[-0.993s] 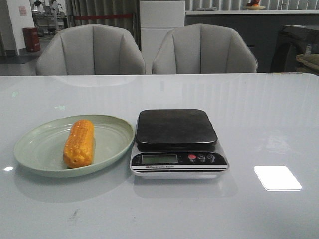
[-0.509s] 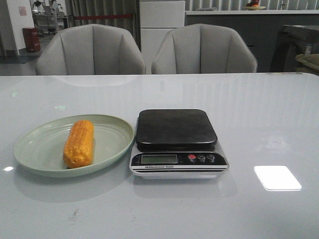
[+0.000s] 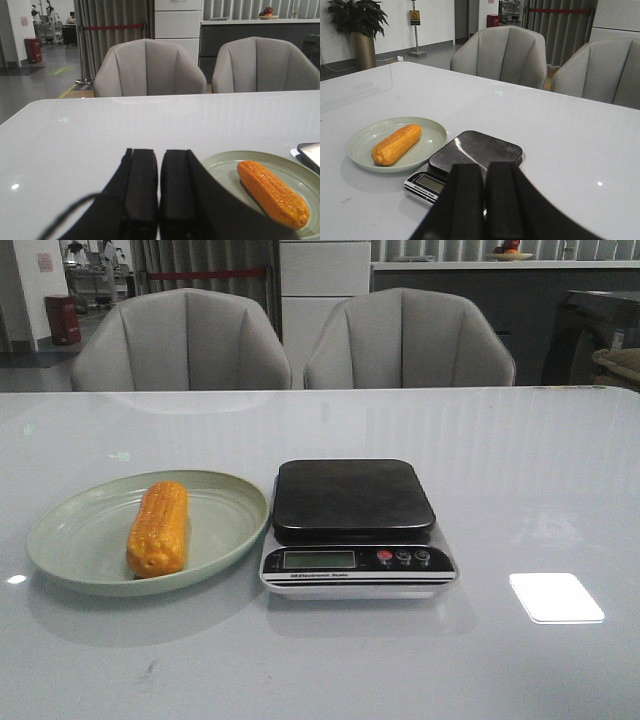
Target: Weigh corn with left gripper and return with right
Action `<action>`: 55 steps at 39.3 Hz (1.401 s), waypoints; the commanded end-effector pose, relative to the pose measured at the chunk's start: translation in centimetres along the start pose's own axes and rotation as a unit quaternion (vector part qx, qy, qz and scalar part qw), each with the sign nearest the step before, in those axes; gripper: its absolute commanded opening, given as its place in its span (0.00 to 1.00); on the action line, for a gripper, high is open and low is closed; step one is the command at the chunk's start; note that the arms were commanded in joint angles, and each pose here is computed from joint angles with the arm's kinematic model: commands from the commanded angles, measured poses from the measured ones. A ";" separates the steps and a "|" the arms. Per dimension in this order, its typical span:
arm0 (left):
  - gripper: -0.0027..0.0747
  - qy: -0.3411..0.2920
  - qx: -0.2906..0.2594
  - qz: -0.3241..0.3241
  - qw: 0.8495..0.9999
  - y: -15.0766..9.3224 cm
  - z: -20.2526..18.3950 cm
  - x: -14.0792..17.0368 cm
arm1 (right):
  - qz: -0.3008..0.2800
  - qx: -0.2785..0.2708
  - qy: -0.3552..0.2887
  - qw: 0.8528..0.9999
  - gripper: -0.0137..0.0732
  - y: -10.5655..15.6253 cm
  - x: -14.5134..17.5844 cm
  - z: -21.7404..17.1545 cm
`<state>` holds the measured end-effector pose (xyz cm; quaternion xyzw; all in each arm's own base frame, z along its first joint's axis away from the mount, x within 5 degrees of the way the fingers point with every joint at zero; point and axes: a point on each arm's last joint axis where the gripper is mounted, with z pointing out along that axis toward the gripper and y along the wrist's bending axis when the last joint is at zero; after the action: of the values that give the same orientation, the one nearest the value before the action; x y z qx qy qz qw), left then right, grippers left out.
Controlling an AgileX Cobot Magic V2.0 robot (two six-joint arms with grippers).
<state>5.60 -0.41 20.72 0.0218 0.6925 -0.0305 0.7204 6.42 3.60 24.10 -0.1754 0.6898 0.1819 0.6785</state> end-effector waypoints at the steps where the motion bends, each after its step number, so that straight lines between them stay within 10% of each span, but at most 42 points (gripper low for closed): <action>1: 0.19 -0.041 0.009 -0.005 0.999 -0.1 -0.1 0.1 | -0.007 0.004 -0.048 0.999 0.35 -0.1 -1.6 0.0; 46: 0.19 -0.041 0.010 -0.005 0.999 -0.1 -0.1 0.1 | -0.007 0.005 -0.041 0.999 0.35 -0.1 -1.1 0.0; 55: 0.19 -0.041 0.010 -0.005 0.999 -0.1 -0.1 0.1 | -0.009 0.093 -0.044 0.995 0.35 -1.3 -0.6 -0.4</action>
<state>5.59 -0.48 20.85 0.0254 0.6871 -0.0359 0.7252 6.66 2.78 23.25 -0.1364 0.7050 0.1411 0.6815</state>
